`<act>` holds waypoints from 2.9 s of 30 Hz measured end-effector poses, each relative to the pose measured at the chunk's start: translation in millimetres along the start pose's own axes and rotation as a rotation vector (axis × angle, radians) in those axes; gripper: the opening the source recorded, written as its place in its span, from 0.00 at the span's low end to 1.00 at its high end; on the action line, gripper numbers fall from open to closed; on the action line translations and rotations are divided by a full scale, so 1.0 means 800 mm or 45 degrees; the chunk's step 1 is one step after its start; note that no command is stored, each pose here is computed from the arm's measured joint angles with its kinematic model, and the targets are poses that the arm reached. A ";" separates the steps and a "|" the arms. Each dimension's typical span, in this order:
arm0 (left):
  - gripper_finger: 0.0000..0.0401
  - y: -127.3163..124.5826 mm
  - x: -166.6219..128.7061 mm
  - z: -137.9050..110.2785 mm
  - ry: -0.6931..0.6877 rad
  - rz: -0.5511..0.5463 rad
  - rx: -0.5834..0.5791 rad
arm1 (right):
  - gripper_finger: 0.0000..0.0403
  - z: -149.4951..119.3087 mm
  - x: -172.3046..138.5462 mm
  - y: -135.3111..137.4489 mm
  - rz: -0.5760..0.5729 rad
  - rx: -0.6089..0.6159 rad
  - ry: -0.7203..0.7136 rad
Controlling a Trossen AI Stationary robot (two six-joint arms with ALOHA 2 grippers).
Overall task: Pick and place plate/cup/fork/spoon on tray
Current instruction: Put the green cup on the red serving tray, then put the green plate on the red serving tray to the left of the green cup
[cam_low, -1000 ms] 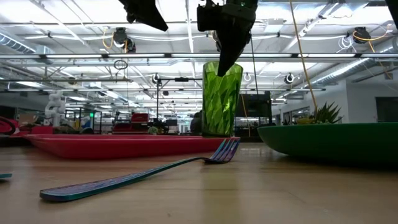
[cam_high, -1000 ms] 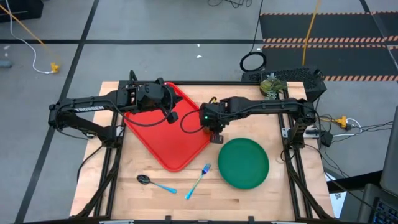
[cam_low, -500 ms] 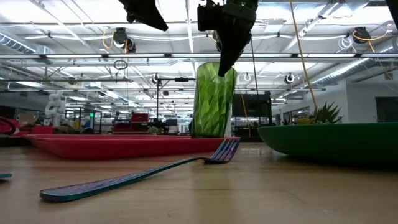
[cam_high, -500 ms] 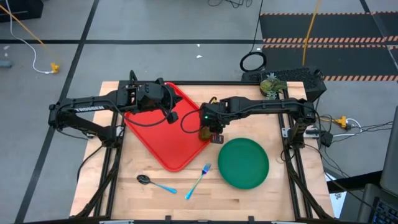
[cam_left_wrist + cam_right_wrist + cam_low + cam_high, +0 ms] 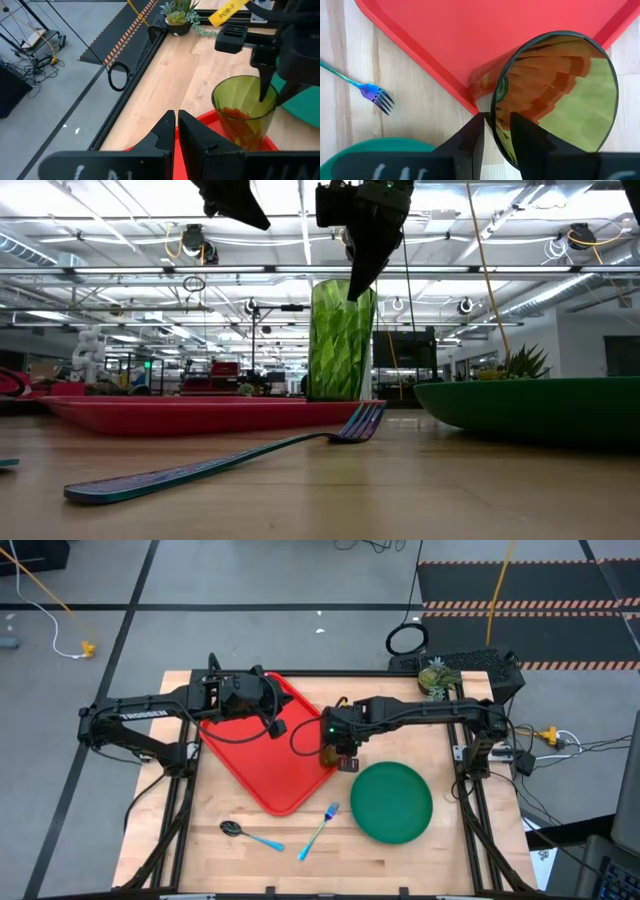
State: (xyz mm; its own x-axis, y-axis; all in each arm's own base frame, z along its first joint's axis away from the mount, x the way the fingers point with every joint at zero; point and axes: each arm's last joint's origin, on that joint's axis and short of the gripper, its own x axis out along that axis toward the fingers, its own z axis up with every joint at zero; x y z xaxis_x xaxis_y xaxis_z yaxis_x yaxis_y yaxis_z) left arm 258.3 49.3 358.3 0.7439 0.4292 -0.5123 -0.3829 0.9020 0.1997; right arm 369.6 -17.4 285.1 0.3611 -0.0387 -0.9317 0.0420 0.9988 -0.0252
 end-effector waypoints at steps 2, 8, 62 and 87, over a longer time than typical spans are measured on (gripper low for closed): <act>0.06 0.000 0.000 0.000 0.000 0.000 0.000 | 0.21 0.000 0.000 0.005 0.006 -0.020 -0.004; 0.06 0.000 0.000 0.000 0.000 -0.002 -0.001 | 0.21 0.000 -0.001 0.016 0.018 -0.077 -0.005; 0.06 -0.006 -0.002 0.001 -0.017 -0.024 0.021 | 0.05 0.003 -0.002 0.017 -0.148 -0.253 -0.025; 0.06 -0.015 -0.005 0.001 -0.014 -0.052 0.019 | 0.42 -0.026 -0.097 0.070 -0.269 -0.145 -0.258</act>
State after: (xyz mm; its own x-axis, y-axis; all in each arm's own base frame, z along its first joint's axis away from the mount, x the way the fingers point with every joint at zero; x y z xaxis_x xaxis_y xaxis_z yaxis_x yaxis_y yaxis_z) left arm 260.6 36.8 358.4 0.7649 0.3924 -0.5109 -0.3437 0.9193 0.1916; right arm 324.3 42.5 348.6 0.5341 -0.2395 -0.8108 0.0357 0.9646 -0.2615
